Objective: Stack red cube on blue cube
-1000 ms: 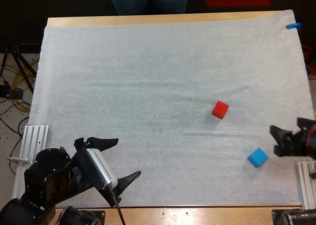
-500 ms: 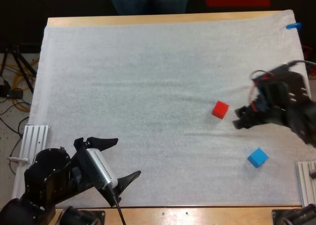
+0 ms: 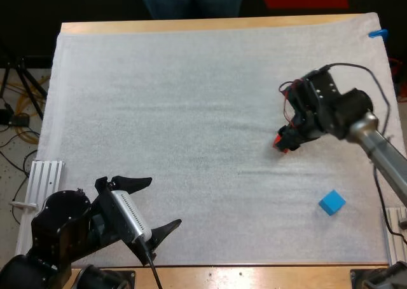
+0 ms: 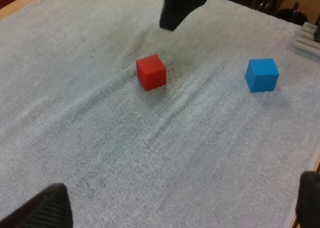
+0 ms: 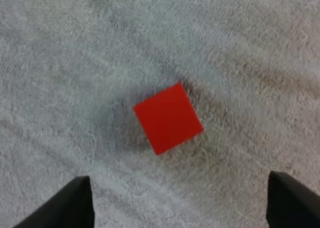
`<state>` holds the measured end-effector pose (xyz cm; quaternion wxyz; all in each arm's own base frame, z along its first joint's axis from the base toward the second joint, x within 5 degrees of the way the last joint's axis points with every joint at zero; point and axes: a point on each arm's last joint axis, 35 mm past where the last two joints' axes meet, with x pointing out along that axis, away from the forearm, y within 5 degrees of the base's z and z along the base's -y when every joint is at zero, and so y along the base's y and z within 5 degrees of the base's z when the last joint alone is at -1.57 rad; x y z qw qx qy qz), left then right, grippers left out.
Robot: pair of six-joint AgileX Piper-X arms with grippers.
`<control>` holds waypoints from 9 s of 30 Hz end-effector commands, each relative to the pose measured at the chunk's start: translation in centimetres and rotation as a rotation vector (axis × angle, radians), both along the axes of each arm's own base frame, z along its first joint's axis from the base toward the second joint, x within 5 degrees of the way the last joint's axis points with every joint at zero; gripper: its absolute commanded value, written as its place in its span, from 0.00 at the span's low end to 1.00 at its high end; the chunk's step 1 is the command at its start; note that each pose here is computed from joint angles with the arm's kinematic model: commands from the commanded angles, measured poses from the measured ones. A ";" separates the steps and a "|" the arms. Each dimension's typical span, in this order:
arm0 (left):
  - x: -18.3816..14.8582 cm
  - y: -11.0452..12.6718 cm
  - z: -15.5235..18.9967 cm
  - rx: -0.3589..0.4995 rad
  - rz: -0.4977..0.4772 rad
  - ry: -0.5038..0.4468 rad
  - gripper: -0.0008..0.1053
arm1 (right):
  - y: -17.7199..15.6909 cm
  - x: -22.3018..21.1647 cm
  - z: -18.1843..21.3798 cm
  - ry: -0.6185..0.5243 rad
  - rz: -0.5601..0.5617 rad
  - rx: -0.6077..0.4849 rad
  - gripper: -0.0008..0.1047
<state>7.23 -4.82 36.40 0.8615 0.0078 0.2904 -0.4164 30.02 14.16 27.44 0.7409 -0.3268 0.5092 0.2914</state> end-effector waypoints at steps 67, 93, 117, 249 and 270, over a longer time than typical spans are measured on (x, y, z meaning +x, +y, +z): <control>-0.1 0.0 0.2 0.000 0.002 -0.011 0.83 | 2.3 4.8 -8.8 0.190 0.017 -0.075 0.22; -0.1 0.0 0.2 0.000 0.002 -0.011 0.83 | -2.4 -5.2 3.7 0.092 -0.124 0.020 0.22; -0.1 0.0 0.2 0.000 0.002 -0.011 0.83 | -6.4 -13.0 -3.4 0.209 -0.204 -0.108 0.22; -8.9 3.7 -1.3 -0.025 0.521 -0.317 0.83 | -14.2 -29.1 7.1 -0.996 -0.451 0.429 0.56; -4.4 3.7 -7.3 -0.004 0.571 -0.167 0.83 | -14.1 -26.9 1.7 -0.783 -0.483 0.358 0.56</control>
